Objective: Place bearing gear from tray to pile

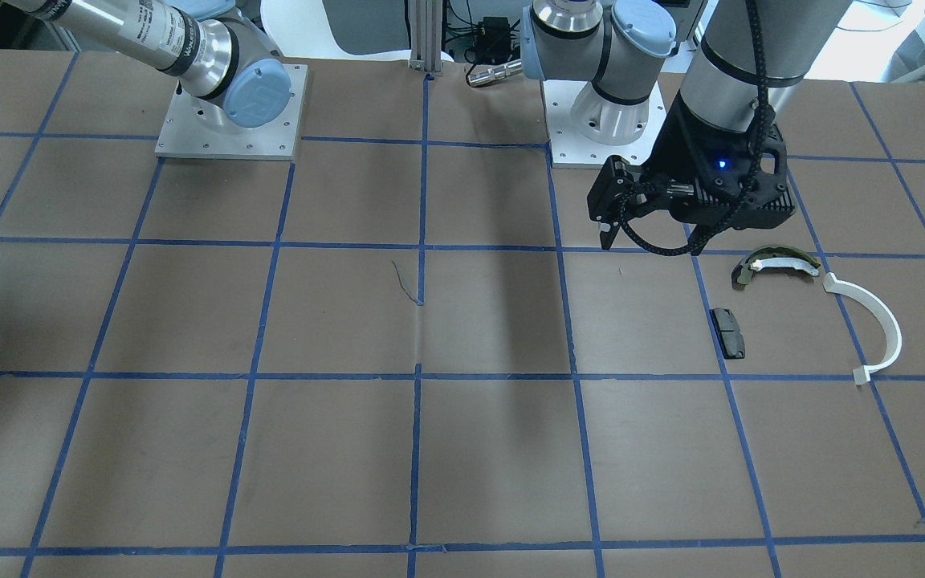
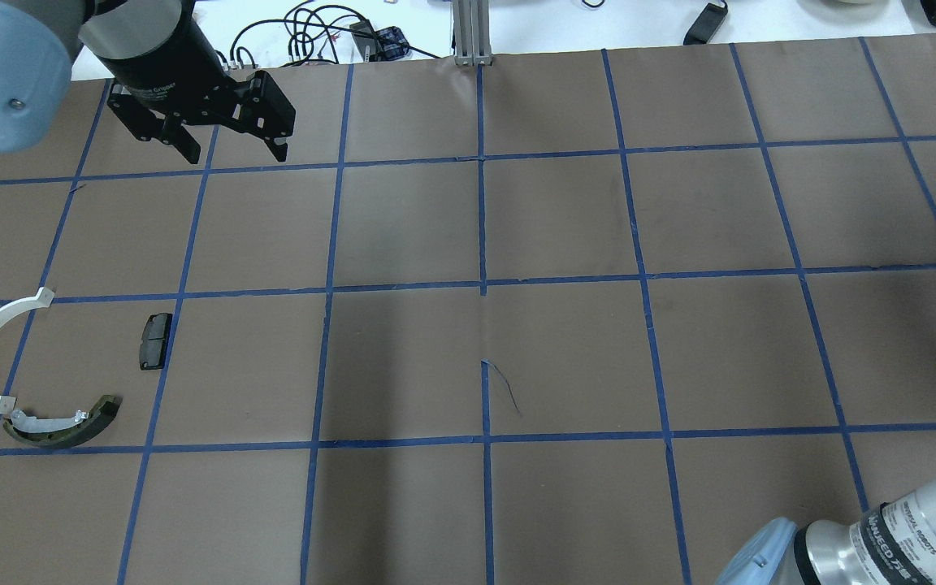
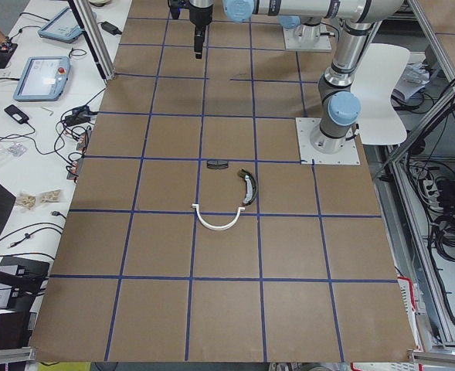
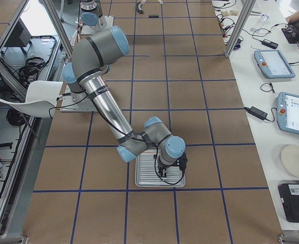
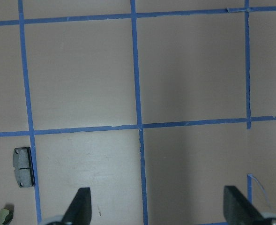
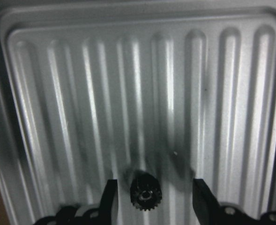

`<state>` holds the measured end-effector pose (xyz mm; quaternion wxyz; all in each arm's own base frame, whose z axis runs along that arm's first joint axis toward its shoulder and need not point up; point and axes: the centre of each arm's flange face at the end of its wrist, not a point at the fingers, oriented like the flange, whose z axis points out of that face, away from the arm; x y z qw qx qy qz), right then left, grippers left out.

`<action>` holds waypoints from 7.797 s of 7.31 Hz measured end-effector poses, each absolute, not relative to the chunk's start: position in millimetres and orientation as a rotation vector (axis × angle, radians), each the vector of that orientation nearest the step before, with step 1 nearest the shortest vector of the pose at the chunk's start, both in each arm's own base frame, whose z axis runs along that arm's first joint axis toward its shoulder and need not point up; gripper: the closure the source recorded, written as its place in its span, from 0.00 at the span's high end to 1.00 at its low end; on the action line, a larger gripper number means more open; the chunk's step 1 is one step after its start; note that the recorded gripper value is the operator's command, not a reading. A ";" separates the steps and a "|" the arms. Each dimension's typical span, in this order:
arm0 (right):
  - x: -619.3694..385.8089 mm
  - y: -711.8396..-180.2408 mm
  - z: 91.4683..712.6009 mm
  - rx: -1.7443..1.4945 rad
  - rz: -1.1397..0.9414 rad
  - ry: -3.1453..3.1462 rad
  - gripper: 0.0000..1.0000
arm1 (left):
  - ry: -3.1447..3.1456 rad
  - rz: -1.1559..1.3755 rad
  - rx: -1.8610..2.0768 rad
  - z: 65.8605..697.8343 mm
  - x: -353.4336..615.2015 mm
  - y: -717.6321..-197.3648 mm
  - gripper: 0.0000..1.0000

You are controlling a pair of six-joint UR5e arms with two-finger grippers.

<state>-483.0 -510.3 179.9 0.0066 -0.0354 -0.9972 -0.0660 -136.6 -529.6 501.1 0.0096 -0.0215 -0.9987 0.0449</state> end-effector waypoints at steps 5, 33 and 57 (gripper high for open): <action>-476.2 -506.8 214.2 -0.101 -0.243 -3.114 0.00 | -3.122 0.149 -0.063 504.3 -134.7 -527.9 1.00; 169.7 -573.0 268.3 -0.359 -0.049 -3.204 1.00 | -3.120 0.019 0.062 417.8 -186.7 -512.1 1.00; -425.6 -501.7 187.2 0.126 -0.277 -3.218 0.61 | -3.224 0.160 0.275 264.0 -188.1 -523.5 0.00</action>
